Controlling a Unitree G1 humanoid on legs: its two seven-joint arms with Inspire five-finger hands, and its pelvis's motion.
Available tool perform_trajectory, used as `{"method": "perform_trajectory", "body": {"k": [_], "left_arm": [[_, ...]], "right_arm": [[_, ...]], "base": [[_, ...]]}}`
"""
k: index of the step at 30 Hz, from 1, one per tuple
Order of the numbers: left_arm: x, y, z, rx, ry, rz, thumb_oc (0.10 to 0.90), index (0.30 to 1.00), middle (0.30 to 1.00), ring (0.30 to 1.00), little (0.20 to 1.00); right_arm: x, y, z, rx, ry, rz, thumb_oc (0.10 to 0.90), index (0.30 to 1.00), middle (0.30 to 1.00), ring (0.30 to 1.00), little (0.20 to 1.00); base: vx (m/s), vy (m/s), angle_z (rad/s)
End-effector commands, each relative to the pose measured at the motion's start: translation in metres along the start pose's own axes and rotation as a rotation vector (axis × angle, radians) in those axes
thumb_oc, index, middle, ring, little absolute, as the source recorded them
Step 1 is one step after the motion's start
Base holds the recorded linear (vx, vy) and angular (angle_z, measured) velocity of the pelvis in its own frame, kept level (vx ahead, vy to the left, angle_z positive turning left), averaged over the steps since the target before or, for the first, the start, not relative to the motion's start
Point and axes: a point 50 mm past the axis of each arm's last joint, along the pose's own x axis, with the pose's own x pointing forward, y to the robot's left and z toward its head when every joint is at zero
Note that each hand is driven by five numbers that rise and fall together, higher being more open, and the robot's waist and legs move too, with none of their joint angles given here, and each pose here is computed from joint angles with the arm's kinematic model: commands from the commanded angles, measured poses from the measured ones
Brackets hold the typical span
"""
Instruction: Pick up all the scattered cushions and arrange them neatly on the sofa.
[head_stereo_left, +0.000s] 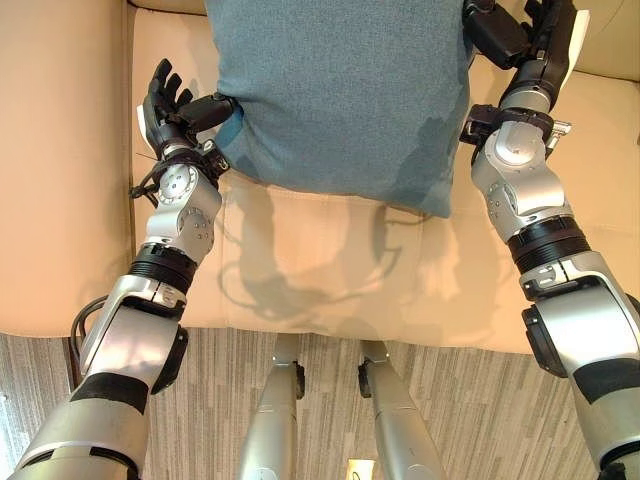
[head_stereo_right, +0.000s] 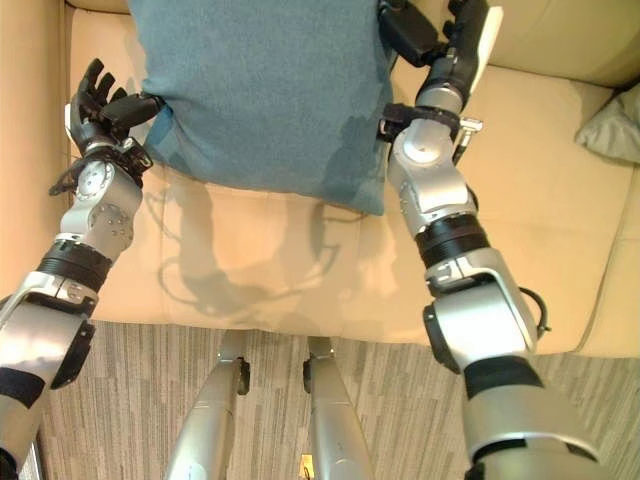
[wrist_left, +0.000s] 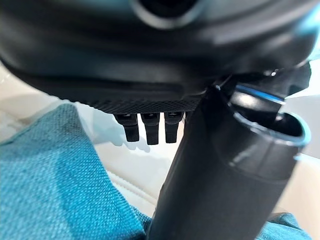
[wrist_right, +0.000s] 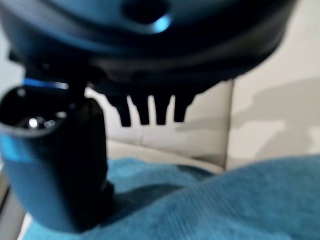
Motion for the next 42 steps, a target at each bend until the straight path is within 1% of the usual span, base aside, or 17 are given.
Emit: {"method": "perform_trajectory", "body": {"k": [1, 3, 4, 7, 9, 17, 18, 19, 25, 28, 30, 33, 35, 36, 37, 38, 42], "left_arm": [[-0.009, -0.063, 0.108, -0.274, -0.395, -0.246, 0.800, 0.900, 0.900, 0.900, 0.900], [-0.010, -0.063, 0.103, -0.280, -0.372, -0.296, 0.800, 0.900, 0.900, 0.900, 0.900], [-0.012, -0.063, 0.099, -0.276, -0.352, -0.358, 0.800, 0.900, 0.900, 0.900, 0.900], [-0.007, -0.062, 0.090, -0.220, -0.302, -0.403, 0.800, 0.900, 0.900, 0.900, 0.900], [-0.003, -0.064, 0.084, -0.185, -0.268, -0.412, 0.800, 0.900, 0.900, 0.900, 0.900], [-0.002, -0.074, 0.071, -0.041, -0.223, -0.488, 0.800, 0.900, 0.900, 0.900, 0.900], [-0.002, -0.074, 0.069, -0.003, -0.218, -0.496, 0.800, 0.900, 0.900, 0.900, 0.900], [-0.002, -0.074, 0.067, 0.017, -0.214, -0.504, 0.800, 0.900, 0.900, 0.900, 0.900], [-0.011, -0.076, 0.071, 0.044, -0.253, -0.610, 0.800, 0.900, 0.900, 0.900, 0.900], [-0.015, -0.064, 0.077, 0.100, -0.290, -0.655, 0.800, 0.900, 0.900, 0.900, 0.900], [-0.020, -0.050, 0.074, 0.062, -0.285, -0.683, 0.800, 0.900, 0.900, 0.900, 0.900], [-0.015, -0.033, 0.061, 0.030, -0.220, -0.665, 0.800, 0.900, 0.900, 0.900, 0.900], [-0.007, -0.033, 0.061, 0.121, -0.220, -0.622, 0.800, 0.900, 0.900, 0.900, 0.900], [-0.007, -0.033, 0.061, 0.121, -0.220, -0.623, 0.800, 0.900, 0.900, 0.900, 0.900], [-0.007, -0.045, 0.067, 0.185, -0.258, -0.614, 0.483, 0.425, 0.425, 0.425, 0.425], [-0.008, -0.053, 0.069, 0.227, -0.279, -0.626, 0.400, 0.300, 0.300, 0.300, 0.300], [-0.020, -0.086, 0.082, 0.278, -0.390, -0.638, 0.400, 0.300, 0.300, 0.300, 0.300]], "right_arm": [[0.003, 0.011, 0.018, 0.092, -0.075, 0.094, 0.800, 0.900, 0.900, 0.900, 0.900], [0.001, 0.013, 0.011, 0.136, -0.038, 0.138, 0.800, 0.900, 0.900, 0.900, 0.900], [-0.005, 0.018, -0.001, 0.218, 0.026, 0.205, 0.800, 0.900, 0.900, 0.900, 0.900], [-0.010, 0.021, -0.020, 0.374, 0.149, 0.277, 0.800, 0.900, 0.900, 0.900, 0.900], [-0.011, 0.026, -0.028, 0.431, 0.203, 0.315, 0.800, 0.900, 0.900, 0.900, 0.900], [-0.024, 0.053, -0.029, 0.383, 0.245, 0.598, 0.800, 0.900, 0.900, 0.900, 0.900], [-0.025, 0.055, -0.027, 0.364, 0.236, 0.628, 0.558, 0.538, 0.538, 0.538, 0.538], [-0.024, 0.054, -0.026, 0.349, 0.228, 0.636, 0.400, 0.300, 0.300, 0.300, 0.300], [-0.022, 0.039, -0.034, 0.303, 0.221, 0.610, 0.400, 0.300, 0.300, 0.300, 0.300], [-0.016, 0.020, -0.038, 0.280, 0.223, 0.560, 0.400, 0.300, 0.300, 0.300, 0.300], [-0.017, 0.009, -0.043, 0.284, 0.228, 0.537, 0.400, 0.300, 0.300, 0.300, 0.300], [-0.017, 0.004, -0.044, 0.328, 0.215, 0.521, 0.400, 0.300, 0.300, 0.300, 0.300], [-0.010, 0.002, -0.038, 0.345, 0.193, 0.469, 0.400, 0.300, 0.300, 0.300, 0.300], [-0.010, 0.002, -0.038, 0.345, 0.192, 0.468, 0.400, 0.300, 0.300, 0.300, 0.300], [-0.006, 0.004, -0.029, 0.367, 0.160, 0.417, 0.400, 0.300, 0.300, 0.300, 0.300], [-0.003, 0.006, -0.020, 0.378, 0.126, 0.397, 0.400, 0.300, 0.300, 0.300, 0.300], [0.002, 0.011, 0.030, 0.407, -0.107, 0.309, 0.400, 0.300, 0.300, 0.300, 0.300]], "base": [[0.03, -0.001, -0.03], [0.02, -0.001, -0.01], [0.00, 0.000, 0.00], [0.01, 0.006, 0.00], [0.00, 0.000, 0.00], [0.01, -0.016, 0.01], [0.00, 0.000, 0.00], [0.00, 0.000, 0.00], [0.00, 0.000, 0.00], [0.00, 0.000, 0.00], [0.01, 0.000, 0.02], [0.01, 0.004, 0.05], [0.00, 0.001, 0.04], [0.00, 0.000, 0.00], [0.00, 0.000, 0.00], [0.00, 0.000, 0.00], [0.00, -0.015, 0.04]]}}
